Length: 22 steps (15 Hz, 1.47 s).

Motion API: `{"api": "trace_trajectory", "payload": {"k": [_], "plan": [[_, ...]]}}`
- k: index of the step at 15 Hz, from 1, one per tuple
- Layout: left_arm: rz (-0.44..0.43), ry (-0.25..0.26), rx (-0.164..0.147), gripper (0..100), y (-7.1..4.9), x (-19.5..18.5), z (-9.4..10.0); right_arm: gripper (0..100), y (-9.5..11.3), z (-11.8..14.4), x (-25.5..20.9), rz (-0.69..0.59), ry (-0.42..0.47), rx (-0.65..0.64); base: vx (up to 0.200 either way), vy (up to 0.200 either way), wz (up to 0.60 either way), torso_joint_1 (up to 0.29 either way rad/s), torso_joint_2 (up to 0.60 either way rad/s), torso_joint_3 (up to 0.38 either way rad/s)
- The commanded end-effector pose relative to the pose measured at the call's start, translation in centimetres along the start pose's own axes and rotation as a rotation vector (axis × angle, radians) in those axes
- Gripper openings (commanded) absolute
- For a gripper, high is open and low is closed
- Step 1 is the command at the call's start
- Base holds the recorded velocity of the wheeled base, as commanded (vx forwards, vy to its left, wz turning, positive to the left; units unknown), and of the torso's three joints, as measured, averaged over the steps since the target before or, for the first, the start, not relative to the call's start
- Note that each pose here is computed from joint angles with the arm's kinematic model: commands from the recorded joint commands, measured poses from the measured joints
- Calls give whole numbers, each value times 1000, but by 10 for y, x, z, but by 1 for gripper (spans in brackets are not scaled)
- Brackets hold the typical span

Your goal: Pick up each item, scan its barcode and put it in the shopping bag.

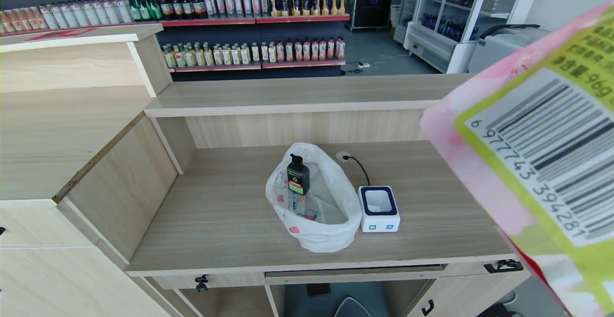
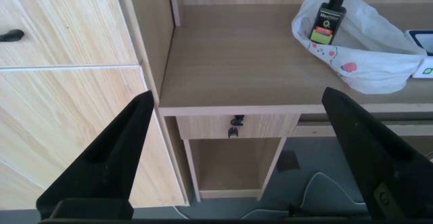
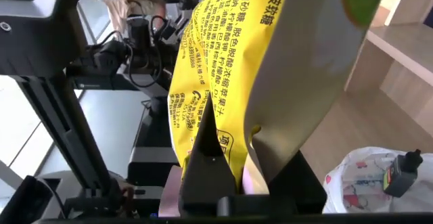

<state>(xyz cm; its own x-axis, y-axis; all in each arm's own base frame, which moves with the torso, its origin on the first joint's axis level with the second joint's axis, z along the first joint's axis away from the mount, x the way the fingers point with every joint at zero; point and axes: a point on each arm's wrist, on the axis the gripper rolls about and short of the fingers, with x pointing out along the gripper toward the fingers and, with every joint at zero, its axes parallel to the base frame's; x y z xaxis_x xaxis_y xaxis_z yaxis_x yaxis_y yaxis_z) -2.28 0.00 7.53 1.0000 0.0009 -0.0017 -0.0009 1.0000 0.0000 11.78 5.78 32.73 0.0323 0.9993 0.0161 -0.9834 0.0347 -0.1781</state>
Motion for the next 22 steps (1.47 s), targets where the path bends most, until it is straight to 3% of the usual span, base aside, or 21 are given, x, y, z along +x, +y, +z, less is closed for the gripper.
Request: {"api": "trace_trajectory", "payload": {"k": [1, 7, 12, 15, 22], "plan": [[1, 1, 0, 100, 0, 0, 0, 0, 28, -2, -6, 28, -11, -22, 0, 0, 0, 0, 0, 0], [1, 1, 0, 100, 0, 0, 0, 0, 40, -9, -18, -64, 15, 10, 0, 0, 0, 0, 0, 0], [1, 1, 0, 100, 0, 0, 0, 0, 12, -17, -11, -126, 42, 9, 0, 0, 0, 0, 0, 0], [1, 1, 0, 100, 0, 0, 0, 0, -11, -28, -4, -110, 52, -13, 0, 0, 0, 0, 0, 0], [1, 1, 0, 100, 0, 0, 0, 0, -29, -35, 1, 103, 6, 1, 0, 0, 0, 0, 0, 0]]}}
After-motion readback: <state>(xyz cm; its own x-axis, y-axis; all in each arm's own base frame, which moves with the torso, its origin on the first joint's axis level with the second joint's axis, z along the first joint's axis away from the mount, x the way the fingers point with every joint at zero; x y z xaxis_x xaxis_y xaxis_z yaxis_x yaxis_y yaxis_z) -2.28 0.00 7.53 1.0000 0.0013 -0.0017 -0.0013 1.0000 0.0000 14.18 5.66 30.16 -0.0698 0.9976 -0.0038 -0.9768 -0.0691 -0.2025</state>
